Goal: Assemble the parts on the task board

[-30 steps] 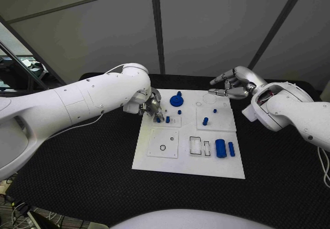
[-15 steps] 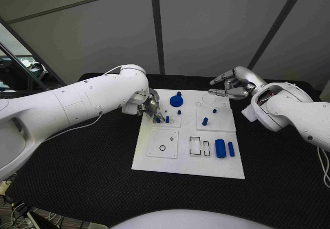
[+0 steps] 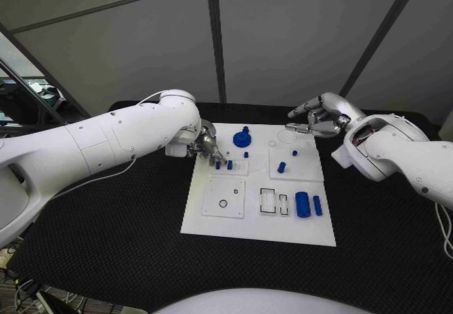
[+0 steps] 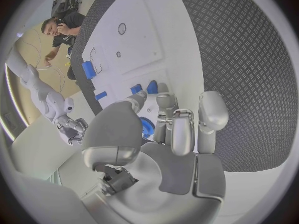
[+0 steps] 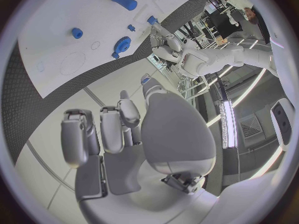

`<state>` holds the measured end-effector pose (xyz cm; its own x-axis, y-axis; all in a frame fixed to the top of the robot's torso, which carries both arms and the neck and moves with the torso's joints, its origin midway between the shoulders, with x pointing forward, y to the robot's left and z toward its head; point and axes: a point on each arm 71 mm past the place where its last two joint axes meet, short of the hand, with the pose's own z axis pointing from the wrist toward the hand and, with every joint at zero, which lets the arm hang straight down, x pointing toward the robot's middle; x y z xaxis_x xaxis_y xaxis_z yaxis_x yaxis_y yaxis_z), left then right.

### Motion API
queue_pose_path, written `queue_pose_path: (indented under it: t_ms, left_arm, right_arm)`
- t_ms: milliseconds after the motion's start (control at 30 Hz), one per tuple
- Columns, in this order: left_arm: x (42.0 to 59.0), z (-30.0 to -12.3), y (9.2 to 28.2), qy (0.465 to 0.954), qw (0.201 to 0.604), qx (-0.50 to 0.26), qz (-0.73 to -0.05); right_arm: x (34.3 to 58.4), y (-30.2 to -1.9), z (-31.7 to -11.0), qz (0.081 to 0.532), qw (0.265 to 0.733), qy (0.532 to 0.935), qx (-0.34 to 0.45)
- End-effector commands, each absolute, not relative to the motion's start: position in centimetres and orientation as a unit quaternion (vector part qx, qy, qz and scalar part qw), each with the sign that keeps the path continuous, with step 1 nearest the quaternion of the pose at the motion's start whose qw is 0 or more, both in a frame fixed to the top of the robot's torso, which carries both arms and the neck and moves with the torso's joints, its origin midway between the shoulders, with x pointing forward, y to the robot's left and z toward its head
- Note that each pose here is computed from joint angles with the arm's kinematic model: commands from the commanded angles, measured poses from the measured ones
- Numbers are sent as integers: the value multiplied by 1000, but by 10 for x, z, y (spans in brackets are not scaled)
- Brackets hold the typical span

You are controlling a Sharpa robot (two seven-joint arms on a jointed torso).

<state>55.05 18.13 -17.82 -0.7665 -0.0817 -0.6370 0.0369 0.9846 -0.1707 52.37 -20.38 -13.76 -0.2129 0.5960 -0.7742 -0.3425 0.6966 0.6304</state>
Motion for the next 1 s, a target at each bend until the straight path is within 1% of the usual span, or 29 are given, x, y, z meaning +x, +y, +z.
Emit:
queue_pose_path:
  t_ms: [33, 367, 567, 667, 733, 833, 900, 1000]
  left_arm:
    - [555, -171, 181, 919, 378, -23, -110]
    - [557, -162, 187, 906, 398, -44, -134]
    - [558, -151, 192, 890, 423, -57, -158]
    - [559, -142, 192, 867, 454, -65, -195]
    - [558, -134, 188, 839, 483, -68, -241]
    - [555, -128, 180, 795, 522, -62, -305]
    - [550, -128, 173, 762, 545, -52, -345]
    - [545, -131, 166, 725, 575, -29, -377]
  right_arm:
    - [524, -203, -136, 383, 621, 678, 90]
    - [524, -203, -137, 383, 620, 679, 90]
    - [524, -204, -137, 382, 621, 679, 91]
    - [524, -204, -137, 381, 621, 678, 91]
    - [524, -205, -137, 381, 622, 678, 92]
    - [523, -205, -137, 382, 623, 676, 92]
    - [524, -205, -137, 383, 624, 675, 92]
    - [524, -205, -136, 383, 625, 674, 92]
